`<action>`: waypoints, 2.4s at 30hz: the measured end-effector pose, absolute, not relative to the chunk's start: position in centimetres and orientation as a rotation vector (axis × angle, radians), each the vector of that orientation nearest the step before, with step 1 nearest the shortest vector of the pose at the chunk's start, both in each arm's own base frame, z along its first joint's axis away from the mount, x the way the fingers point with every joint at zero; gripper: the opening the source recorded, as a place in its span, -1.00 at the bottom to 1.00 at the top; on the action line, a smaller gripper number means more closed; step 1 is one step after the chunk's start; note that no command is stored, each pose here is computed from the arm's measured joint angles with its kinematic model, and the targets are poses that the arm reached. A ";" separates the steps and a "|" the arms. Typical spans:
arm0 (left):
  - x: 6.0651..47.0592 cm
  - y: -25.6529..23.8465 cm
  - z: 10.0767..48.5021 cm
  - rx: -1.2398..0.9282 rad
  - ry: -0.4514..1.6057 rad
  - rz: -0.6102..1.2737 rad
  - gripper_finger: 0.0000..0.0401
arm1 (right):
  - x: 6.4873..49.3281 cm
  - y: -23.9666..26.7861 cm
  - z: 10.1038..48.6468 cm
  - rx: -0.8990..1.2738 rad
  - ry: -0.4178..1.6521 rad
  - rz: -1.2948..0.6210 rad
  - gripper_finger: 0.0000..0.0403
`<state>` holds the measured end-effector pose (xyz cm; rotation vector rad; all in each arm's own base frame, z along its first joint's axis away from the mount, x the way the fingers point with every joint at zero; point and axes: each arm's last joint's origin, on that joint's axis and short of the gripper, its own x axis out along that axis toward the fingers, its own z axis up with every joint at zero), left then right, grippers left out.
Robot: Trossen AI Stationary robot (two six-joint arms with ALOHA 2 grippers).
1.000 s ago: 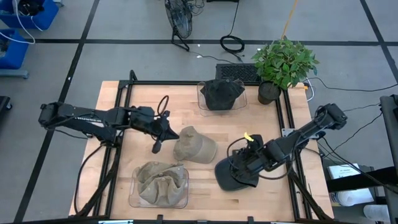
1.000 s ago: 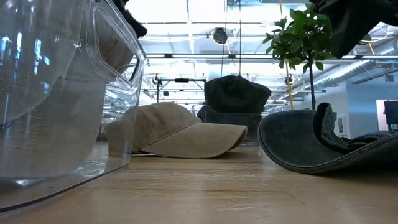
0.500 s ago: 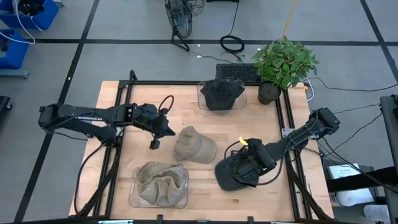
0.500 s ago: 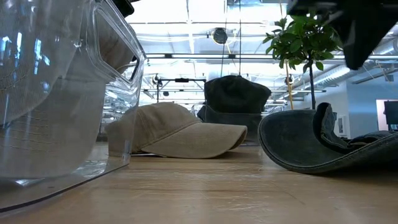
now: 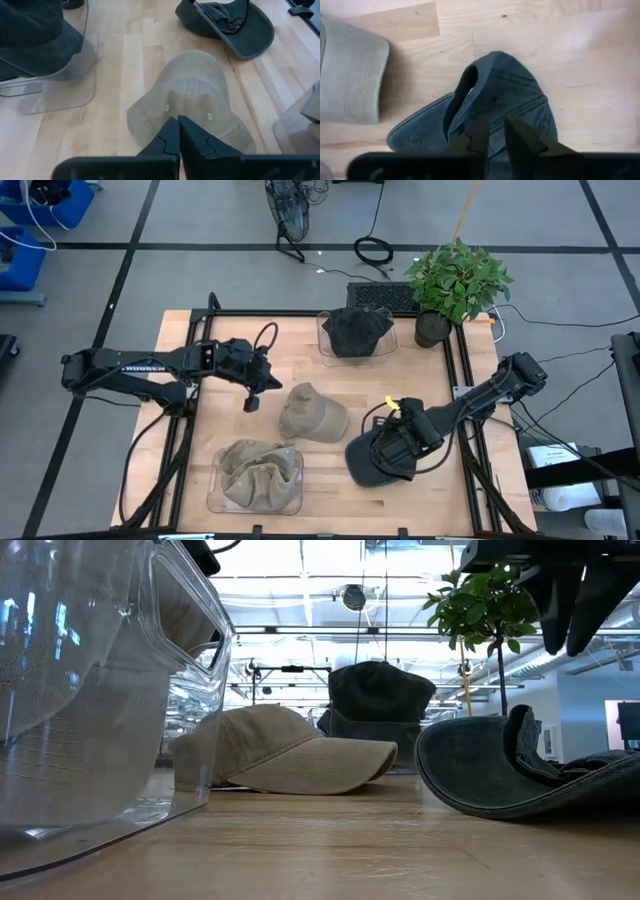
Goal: Pick & Place hat
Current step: Put the dark gray cap into the top transparent bin
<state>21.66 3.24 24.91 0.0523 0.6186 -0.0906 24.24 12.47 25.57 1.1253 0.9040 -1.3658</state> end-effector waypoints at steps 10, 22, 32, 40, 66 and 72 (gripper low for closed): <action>21.6 3.4 24.9 0.049 0.619 -0.084 -0.94 | 24.4 12.2 24.8 1.143 0.833 -1.373 -0.07; 21.6 3.4 24.9 0.049 0.619 -0.084 -0.93 | 25.8 9.3 19.7 1.276 0.789 -1.356 0.41; 21.6 3.4 24.9 0.040 0.619 -0.081 -0.88 | 25.1 8.3 16.9 1.352 1.005 -1.329 0.10; 21.7 3.4 25.0 0.045 0.614 -0.081 -0.98 | 25.2 8.5 16.6 1.307 1.082 -1.223 -0.86; 22.7 4.0 26.9 0.114 0.404 0.069 -0.96 | 22.8 1.9 31.8 0.484 0.335 -0.516 -0.99; 23.0 4.4 27.7 0.121 0.324 0.222 -0.98 | 23.7 -3.5 33.8 0.362 0.230 -0.285 -1.00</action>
